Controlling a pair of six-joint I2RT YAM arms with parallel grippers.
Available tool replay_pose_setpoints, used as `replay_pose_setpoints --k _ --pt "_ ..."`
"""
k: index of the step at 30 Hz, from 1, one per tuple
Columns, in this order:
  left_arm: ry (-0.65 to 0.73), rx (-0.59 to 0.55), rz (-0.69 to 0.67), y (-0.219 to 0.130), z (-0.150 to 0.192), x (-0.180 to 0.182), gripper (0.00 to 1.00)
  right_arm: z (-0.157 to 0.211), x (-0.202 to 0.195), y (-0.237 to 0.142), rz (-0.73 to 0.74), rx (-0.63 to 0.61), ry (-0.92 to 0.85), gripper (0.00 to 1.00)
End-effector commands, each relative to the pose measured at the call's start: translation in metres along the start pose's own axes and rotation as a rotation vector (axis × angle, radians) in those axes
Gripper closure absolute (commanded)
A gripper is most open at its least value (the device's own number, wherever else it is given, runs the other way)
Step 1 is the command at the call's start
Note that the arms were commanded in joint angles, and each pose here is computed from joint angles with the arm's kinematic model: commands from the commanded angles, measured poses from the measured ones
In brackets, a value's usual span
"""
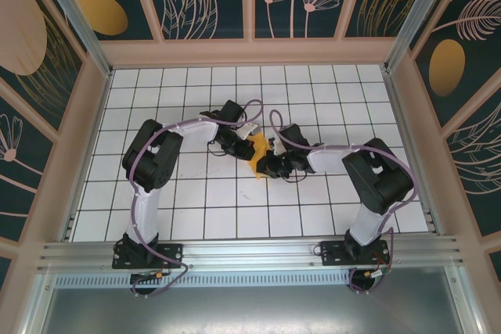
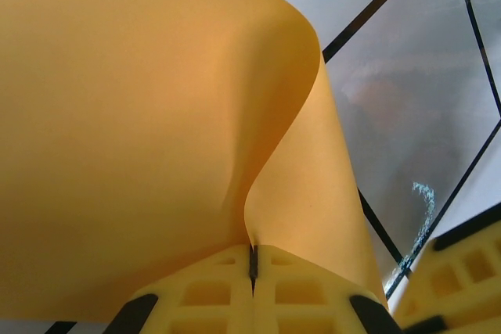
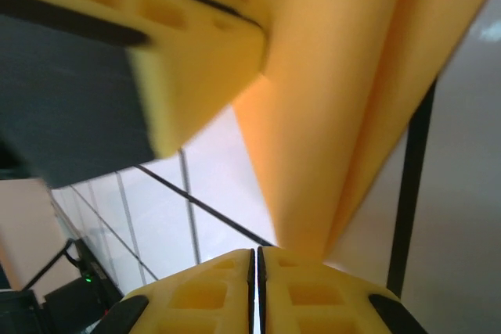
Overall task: Fold a paper plane with a square sheet of paper (pick it up from the middle)
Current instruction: Third fold the triangle at the center of the table.
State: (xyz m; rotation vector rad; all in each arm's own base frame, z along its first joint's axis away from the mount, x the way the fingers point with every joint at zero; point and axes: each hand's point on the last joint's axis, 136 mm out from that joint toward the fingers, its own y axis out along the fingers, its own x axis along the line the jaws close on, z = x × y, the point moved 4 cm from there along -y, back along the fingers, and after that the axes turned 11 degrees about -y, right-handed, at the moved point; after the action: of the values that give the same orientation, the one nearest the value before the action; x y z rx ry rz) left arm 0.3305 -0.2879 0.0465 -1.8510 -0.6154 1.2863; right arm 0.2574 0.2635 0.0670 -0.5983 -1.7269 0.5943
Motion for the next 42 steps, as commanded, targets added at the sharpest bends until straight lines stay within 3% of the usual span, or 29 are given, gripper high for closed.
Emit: replay_pose_setpoints --k 1,21,27,33,42 --pt "-0.024 0.030 -0.116 0.014 0.007 0.034 0.94 -0.034 0.023 -0.022 -0.065 -0.111 -0.050 0.86" --pt "-0.026 0.044 -0.098 0.019 0.007 0.034 0.93 -0.026 -0.028 0.014 0.096 -0.024 0.033 0.86" --pt "0.000 0.029 -0.073 0.014 -0.005 0.025 0.92 -0.042 -0.005 -0.009 0.059 -0.097 -0.011 0.85" --pt "0.026 0.034 -0.041 0.010 -0.016 0.016 0.91 -0.061 -0.021 -0.039 0.141 -0.218 0.038 0.85" --pt "0.019 0.074 -0.034 0.020 -0.009 0.022 0.90 -0.077 -0.011 -0.023 0.040 -0.205 0.029 0.85"
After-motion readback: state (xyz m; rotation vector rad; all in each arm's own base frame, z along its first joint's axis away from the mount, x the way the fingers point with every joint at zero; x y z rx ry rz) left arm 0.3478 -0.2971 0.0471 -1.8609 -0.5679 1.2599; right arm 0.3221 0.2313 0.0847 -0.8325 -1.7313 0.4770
